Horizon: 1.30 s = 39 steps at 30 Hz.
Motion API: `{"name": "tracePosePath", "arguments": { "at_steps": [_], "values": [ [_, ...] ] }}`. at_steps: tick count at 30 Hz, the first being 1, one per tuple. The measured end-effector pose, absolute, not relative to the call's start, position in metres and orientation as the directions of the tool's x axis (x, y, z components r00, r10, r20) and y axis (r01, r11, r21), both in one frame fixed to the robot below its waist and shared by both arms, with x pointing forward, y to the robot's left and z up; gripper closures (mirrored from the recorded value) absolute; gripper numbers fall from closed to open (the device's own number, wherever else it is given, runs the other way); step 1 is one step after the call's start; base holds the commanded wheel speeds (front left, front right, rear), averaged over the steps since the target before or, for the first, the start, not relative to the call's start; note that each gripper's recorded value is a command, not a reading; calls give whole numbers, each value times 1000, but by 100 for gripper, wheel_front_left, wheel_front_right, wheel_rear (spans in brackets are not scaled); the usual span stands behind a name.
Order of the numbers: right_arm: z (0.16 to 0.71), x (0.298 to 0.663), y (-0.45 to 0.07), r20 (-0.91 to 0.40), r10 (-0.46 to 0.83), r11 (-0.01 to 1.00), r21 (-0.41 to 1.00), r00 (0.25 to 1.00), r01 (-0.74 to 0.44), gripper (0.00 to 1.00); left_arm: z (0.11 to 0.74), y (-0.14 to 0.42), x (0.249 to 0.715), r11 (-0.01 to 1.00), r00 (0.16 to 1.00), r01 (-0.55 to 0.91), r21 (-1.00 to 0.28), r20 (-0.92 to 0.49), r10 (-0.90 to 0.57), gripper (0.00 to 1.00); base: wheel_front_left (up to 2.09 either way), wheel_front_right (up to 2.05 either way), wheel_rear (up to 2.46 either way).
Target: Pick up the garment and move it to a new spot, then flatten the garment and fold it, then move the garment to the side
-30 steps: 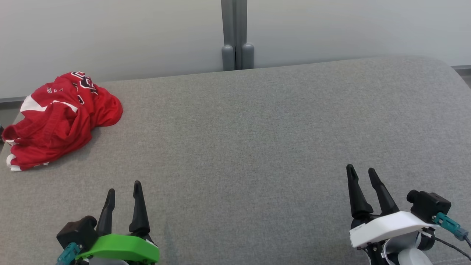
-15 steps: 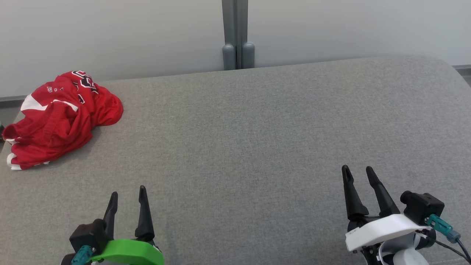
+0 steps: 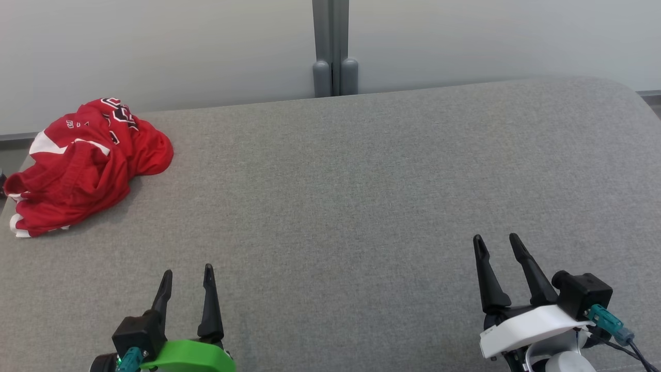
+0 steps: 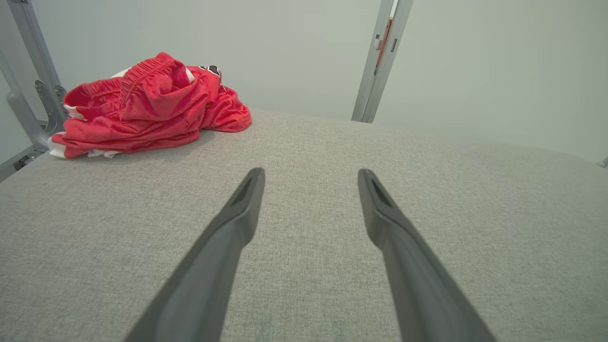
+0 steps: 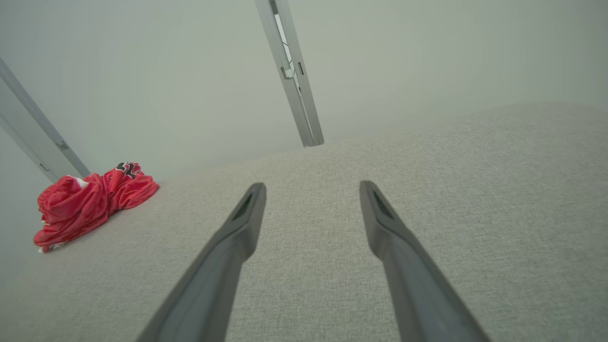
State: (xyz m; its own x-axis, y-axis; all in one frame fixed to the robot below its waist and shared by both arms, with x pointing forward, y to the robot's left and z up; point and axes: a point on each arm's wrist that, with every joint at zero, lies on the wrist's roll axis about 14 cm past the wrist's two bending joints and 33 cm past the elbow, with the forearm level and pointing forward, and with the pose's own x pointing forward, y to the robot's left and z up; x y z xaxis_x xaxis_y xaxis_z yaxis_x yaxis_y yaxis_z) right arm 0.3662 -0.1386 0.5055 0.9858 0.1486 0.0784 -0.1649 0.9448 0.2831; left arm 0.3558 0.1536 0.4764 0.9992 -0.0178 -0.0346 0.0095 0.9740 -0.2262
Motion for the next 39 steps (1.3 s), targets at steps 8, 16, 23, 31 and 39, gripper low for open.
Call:
{"name": "tracePosePath", "arguments": {
  "at_steps": [8, 16, 23, 31, 39],
  "values": [
    [504, 365, -135, 80, 164, 956, 232, 983, -179, 0, 475, 152, 355, 977, 999, 14, -212, -31, -20, 0, 0, 0, 0],
    [504, 364, -133, 84, 176, 963, 191, 981, -189, 0, 475, 149, 353, 981, 999, 23, -193, -24, -28, 0, 0, 0, 0],
    [503, 364, -135, 82, 171, 964, 190, 982, -184, 0, 472, 149, 352, 981, 999, 21, -193, -34, -28, 0, 0, 0, 0],
    [504, 364, -135, 83, 172, 964, 189, 982, -185, 0, 469, 150, 351, 981, 999, 16, -193, -44, -24, 0, 0, 0, 0],
    [503, 366, -133, 82, 178, 963, 190, 981, -191, 0, 468, 153, 349, 981, 999, 5, -192, -46, -14, 0, 0, 0, 0]
  ]
}}
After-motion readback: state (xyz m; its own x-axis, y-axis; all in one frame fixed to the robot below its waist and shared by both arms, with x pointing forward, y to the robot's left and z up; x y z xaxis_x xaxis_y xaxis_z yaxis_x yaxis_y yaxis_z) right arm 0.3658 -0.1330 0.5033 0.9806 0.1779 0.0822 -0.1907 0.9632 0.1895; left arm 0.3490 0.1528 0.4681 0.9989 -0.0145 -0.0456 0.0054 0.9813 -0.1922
